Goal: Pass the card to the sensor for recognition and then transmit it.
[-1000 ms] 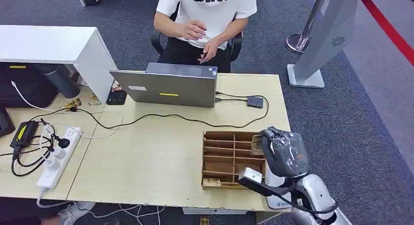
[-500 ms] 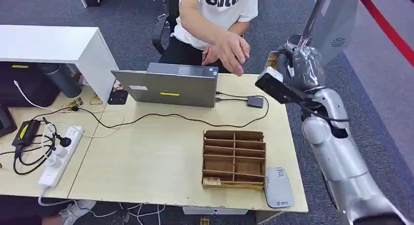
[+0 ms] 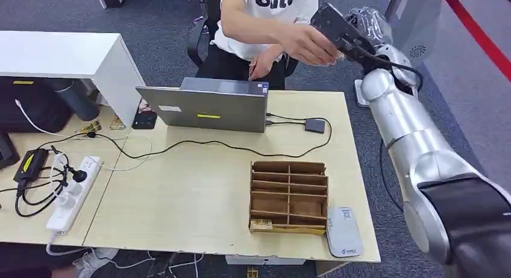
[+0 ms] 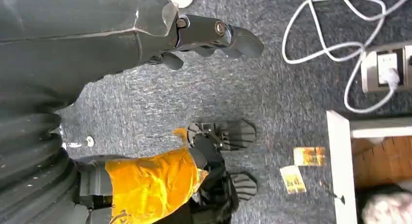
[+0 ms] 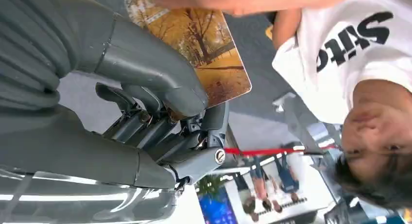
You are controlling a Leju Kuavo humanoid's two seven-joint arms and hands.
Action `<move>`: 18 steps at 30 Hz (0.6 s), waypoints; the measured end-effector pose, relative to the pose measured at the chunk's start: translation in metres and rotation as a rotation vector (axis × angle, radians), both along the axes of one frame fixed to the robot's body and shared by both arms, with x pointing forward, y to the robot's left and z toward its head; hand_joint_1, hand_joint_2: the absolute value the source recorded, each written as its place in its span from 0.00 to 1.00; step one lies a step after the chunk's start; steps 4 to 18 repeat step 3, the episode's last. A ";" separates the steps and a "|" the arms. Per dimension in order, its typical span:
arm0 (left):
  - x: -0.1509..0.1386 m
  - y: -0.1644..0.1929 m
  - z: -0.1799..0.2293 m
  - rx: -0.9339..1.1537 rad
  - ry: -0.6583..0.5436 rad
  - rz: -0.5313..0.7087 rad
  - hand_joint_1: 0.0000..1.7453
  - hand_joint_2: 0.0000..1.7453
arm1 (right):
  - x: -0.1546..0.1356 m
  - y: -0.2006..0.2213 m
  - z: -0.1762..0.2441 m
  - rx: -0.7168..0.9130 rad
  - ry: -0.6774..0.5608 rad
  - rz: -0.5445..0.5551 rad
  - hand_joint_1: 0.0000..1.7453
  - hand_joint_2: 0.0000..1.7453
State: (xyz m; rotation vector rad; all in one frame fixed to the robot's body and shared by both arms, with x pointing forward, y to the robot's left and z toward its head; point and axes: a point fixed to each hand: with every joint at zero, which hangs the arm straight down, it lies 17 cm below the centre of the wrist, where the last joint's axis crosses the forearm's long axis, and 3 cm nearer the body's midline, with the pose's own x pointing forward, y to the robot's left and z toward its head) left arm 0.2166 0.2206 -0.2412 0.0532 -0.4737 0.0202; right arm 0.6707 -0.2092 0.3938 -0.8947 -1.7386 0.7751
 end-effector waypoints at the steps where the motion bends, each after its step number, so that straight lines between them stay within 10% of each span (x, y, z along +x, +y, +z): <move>1: 0.002 -0.003 0.001 -0.004 -0.003 -0.006 0.00 1.00 | 0.001 0.004 0.000 0.003 0.008 0.003 1.00 1.00; 18: 0.006 -0.007 0.003 -0.007 -0.011 -0.016 0.00 1.00 | 0.002 0.011 0.000 0.003 0.021 0.009 1.00 1.00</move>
